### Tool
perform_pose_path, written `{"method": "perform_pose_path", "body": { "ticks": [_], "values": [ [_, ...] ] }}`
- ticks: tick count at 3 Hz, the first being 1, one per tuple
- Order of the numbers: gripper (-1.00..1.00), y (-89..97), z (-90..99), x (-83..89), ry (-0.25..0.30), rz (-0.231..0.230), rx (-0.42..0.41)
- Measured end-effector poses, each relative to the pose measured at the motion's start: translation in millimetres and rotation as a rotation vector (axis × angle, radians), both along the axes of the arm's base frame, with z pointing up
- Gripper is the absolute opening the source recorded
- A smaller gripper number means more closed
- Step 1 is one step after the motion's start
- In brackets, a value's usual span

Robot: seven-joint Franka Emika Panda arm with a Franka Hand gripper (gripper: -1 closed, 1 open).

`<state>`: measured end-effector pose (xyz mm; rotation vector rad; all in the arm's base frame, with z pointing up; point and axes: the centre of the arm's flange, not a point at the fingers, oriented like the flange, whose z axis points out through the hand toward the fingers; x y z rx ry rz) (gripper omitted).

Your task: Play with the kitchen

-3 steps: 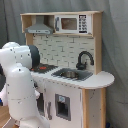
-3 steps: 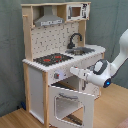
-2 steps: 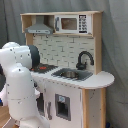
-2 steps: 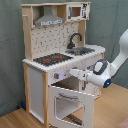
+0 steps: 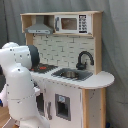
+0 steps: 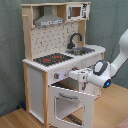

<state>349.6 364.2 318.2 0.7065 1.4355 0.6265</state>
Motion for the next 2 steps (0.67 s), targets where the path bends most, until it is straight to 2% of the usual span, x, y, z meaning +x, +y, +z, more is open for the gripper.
{"method": "perform_pose_path", "body": {
  "ticks": [1,2],
  "values": [
    [-1.0,-0.5,-0.8,-0.1,-0.001,-0.004,-0.108],
    [-1.0,-1.1,-1.2,-0.5,0.0,-0.007,-0.151]
  ]
}}
